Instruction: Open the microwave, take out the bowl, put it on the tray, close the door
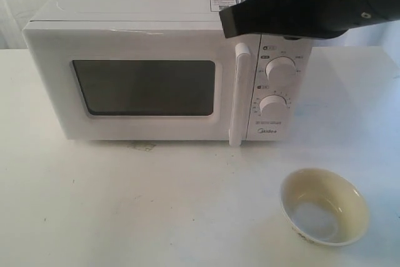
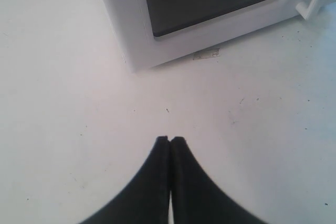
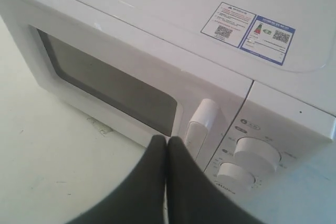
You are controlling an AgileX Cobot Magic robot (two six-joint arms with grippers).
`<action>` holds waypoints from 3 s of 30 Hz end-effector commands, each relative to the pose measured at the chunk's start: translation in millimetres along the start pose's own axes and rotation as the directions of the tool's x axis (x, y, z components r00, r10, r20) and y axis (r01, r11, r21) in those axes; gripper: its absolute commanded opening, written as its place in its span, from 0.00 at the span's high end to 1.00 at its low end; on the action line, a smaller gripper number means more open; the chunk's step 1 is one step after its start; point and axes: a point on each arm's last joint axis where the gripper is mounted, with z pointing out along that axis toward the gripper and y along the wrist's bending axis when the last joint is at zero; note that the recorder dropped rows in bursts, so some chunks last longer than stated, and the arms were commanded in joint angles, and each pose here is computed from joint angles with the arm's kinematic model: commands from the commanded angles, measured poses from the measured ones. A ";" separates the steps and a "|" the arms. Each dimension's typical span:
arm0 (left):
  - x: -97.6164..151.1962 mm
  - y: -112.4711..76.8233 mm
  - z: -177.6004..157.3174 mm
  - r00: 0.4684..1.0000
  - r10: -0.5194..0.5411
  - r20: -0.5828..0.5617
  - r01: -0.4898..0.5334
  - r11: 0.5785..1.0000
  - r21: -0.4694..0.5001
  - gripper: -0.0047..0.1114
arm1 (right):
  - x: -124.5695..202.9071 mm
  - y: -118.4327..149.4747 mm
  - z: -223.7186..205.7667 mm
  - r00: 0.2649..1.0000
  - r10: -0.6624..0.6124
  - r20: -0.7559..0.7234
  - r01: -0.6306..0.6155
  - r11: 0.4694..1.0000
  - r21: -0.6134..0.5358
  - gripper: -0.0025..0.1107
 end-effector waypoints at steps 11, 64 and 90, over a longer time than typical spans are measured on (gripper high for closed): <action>1.3 -1.7 -0.5 1.000 -0.010 -0.002 0.010 1.000 0.013 0.96 | 2.7 -7.6 -21.1 0.993 -0.035 0.110 0.035 0.999 0.001 0.98; 1.3 -1.7 -0.5 1.000 -0.010 -0.002 0.010 1.000 0.013 0.96 | 246.9 -54.0 -70.3 0.808 0.009 0.589 -0.112 0.984 0.138 0.98; 1.1 -1.5 -0.1 1.000 -0.008 -0.002 0.008 1.000 0.013 0.96 | 283.3 -61.2 -52.9 0.951 0.093 0.296 -0.177 0.946 0.273 0.98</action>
